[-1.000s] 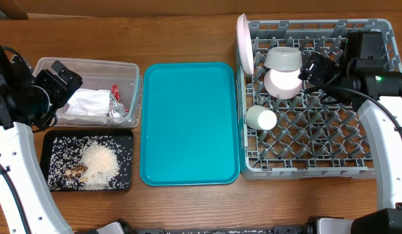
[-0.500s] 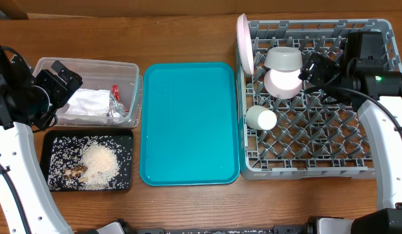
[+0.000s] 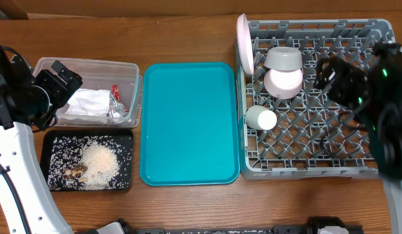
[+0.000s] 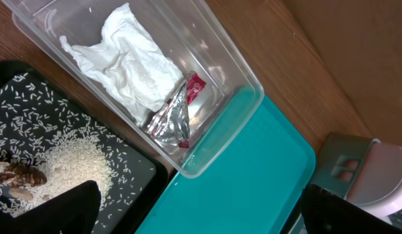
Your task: Sort waste into correct bins and load items into the dishwasher
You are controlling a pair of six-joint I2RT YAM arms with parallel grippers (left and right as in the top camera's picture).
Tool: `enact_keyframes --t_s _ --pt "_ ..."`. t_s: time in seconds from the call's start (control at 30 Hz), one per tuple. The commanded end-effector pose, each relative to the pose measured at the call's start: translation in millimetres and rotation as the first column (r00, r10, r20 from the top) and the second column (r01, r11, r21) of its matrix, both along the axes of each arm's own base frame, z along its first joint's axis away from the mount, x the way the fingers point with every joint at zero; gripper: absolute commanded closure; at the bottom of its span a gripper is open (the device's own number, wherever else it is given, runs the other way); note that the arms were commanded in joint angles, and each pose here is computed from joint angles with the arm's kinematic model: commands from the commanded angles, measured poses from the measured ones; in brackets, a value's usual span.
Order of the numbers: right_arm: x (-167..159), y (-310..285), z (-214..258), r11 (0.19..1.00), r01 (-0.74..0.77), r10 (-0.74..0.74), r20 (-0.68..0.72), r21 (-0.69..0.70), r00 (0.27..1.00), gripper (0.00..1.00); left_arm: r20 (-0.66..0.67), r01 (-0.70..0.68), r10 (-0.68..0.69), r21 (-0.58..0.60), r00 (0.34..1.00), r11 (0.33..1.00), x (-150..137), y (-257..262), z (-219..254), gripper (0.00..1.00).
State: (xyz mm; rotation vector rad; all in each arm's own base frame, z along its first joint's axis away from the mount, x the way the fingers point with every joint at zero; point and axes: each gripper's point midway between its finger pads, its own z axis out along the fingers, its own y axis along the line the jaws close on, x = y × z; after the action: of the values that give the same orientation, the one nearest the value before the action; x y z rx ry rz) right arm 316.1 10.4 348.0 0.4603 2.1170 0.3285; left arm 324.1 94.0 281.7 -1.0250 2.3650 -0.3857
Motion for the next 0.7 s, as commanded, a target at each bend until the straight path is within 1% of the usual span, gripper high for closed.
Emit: enact_keyframes --t_s 0.0,0.1,0.17,0.23,0.37,0.4,0.57,0.63,0.67 --pt "-32.4 4.6 35.1 1.000 -0.001 0.005 0.131 -0.031 0.991 0.00 0.020 -0.010 0.010 0.006 1.000 1.000 0.6 1.0 8.1 0.00" --pt "-63.6 9.0 46.6 0.999 -0.020 0.026 0.216 -0.031 0.976 0.00 0.020 -0.010 0.010 0.006 1.000 1.000 0.6 1.0 8.1 0.00" --pt "-79.8 8.9 44.9 0.999 -0.023 0.029 0.268 -0.026 0.963 0.00 0.020 -0.010 0.010 0.006 1.000 1.000 0.6 1.0 8.1 0.00" --pt "-93.9 7.5 34.7 1.000 -0.021 0.026 0.306 -0.020 0.952 0.00 0.020 -0.010 0.010 0.006 1.000 1.000 0.6 1.0 8.1 0.00" --pt "-111.2 4.7 7.8 1.000 -0.013 0.019 0.367 -0.017 0.930 0.00 0.020 -0.010 0.010 0.006 1.000 1.000 0.6 1.0 8.1 0.00" --pt "-115.2 4.1 -1.7 1.000 -0.012 0.016 0.402 -0.015 0.915 0.00 0.020 -0.010 0.010 0.006 1.000 1.000 0.6 1.0 8.1 0.00" --pt "-113.8 3.1 -26.7 1.000 -0.003 0.004 0.531 -0.002 0.848 0.00 0.020 -0.010 0.010 0.006 1.000 1.000 0.6 1.0 8.1 0.00" --pt "-108.8 2.0 -32.7 1.000 0.005 -0.007 0.595 0.005 0.804 0.00 0.020 -0.010 0.010 0.006 1.000 1.000 0.6 1.0 8.1 0.00" --pt "-105.5 1.7 -34.7 1.000 0.008 -0.013 0.639 0.011 0.769 0.00 0.020 -0.010 0.010 0.006 1.000 1.000 0.6 1.0 8.1 0.00"
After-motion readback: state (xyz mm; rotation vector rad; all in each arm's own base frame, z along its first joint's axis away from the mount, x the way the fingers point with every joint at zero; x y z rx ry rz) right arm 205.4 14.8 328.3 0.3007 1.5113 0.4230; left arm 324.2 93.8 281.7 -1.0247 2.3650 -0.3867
